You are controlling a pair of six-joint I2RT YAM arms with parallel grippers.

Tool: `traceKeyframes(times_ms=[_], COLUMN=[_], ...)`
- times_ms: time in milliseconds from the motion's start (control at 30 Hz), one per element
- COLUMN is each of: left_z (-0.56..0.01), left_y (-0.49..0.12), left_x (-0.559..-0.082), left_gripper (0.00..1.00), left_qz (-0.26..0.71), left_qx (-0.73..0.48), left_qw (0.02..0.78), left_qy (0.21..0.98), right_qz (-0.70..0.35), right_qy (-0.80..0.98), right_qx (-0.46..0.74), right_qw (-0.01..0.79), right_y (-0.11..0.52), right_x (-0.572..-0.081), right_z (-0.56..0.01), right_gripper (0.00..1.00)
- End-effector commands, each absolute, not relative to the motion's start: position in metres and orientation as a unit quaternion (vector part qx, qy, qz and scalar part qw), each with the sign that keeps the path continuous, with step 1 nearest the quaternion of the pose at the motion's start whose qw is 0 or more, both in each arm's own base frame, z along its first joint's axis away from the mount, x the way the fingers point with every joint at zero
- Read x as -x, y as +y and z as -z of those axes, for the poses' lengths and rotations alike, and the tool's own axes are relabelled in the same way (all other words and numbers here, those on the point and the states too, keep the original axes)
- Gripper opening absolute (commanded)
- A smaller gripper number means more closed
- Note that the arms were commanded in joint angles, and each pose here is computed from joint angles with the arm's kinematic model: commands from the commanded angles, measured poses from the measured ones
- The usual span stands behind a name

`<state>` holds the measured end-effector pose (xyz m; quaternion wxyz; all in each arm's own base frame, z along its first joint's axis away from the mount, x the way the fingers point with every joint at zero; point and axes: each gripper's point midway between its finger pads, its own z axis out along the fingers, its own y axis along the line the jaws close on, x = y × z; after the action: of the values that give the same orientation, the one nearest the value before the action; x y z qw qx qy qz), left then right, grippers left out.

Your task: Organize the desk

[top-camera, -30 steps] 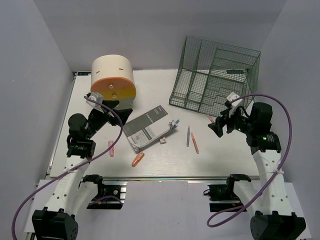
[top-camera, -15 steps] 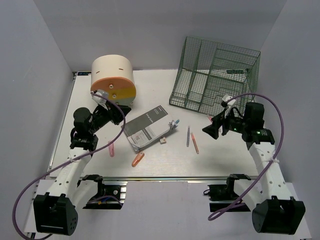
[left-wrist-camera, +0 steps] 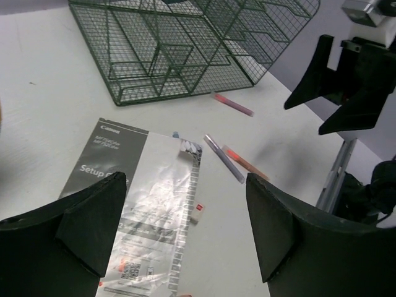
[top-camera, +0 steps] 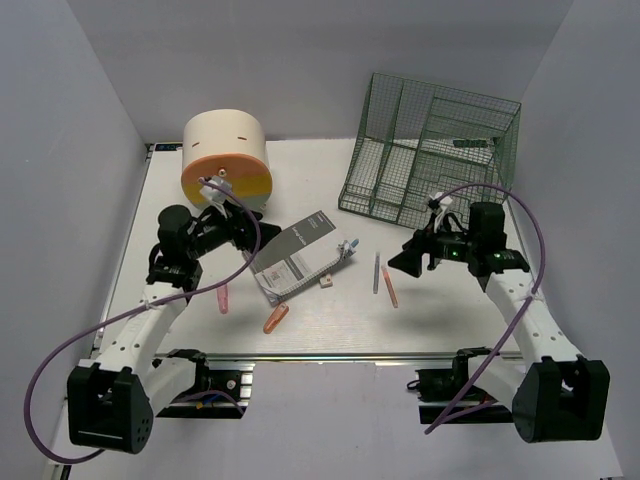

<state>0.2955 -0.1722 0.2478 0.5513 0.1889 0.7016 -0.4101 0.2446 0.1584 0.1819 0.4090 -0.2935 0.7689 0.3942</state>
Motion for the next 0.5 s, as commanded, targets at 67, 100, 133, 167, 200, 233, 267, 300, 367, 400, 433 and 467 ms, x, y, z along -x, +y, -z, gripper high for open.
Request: traceKeyframes(times_ms=[67, 100, 133, 167, 200, 233, 267, 300, 367, 400, 433, 467], left_z=[-0.254, -0.249, -0.247, -0.244, -0.237, -0.232, -0.231, -0.226, -0.216, -0.211, -0.206, -0.204], left_y=[-0.193, -0.195, -0.198, -0.203, -0.203, -0.204, -0.208, -0.208, -0.21, -0.21, -0.208, -0.207], left_x=[-0.289, -0.288, -0.29, -0.288, -0.289, -0.29, -0.29, -0.289, -0.292, -0.292, -0.295, -0.298], left_gripper=[0.91, 0.91, 0.91, 0.91, 0.91, 0.91, 0.91, 0.91, 0.91, 0.91, 0.91, 0.9], left_qz=[0.418, 0.415, 0.411, 0.406, 0.394, 0.386, 0.378, 0.372, 0.349, 0.342, 0.326, 0.313], left_qx=[-0.228, -0.227, -0.229, -0.242, -0.236, -0.236, -0.245, -0.244, -0.245, -0.244, -0.239, -0.243], left_qw=[0.535, 0.527, 0.522, 0.519, 0.511, 0.508, 0.509, 0.502, 0.497, 0.49, 0.491, 0.493], left_qy=[0.698, 0.706, 0.712, 0.712, 0.726, 0.733, 0.734, 0.742, 0.756, 0.764, 0.772, 0.775], right_qz=[-0.439, -0.447, -0.446, -0.447, -0.451, -0.445, -0.448, -0.45, -0.453, -0.452, -0.45, -0.448], right_qy=[0.767, 0.773, 0.78, 0.782, 0.785, 0.79, 0.795, 0.796, 0.806, 0.813, 0.814, 0.817], right_qx=[0.29, 0.292, 0.286, 0.286, 0.289, 0.285, 0.277, 0.278, 0.258, 0.248, 0.247, 0.243], right_qw=[0.368, 0.344, 0.333, 0.327, 0.311, 0.31, 0.303, 0.295, 0.28, 0.27, 0.273, 0.271], right_y=[0.179, 0.186, 0.188, 0.19, 0.197, 0.198, 0.201, 0.207, 0.215, 0.217, 0.222, 0.225], right_x=[-0.239, -0.236, -0.236, -0.237, -0.235, -0.239, -0.24, -0.242, -0.247, -0.251, -0.256, -0.26], right_z=[-0.168, -0.159, -0.155, -0.153, -0.146, -0.143, -0.142, -0.136, -0.132, -0.124, -0.123, -0.121], right_gripper=[0.84, 0.83, 0.83, 0.82, 0.82, 0.82, 0.82, 0.82, 0.82, 0.82, 0.82, 0.81])
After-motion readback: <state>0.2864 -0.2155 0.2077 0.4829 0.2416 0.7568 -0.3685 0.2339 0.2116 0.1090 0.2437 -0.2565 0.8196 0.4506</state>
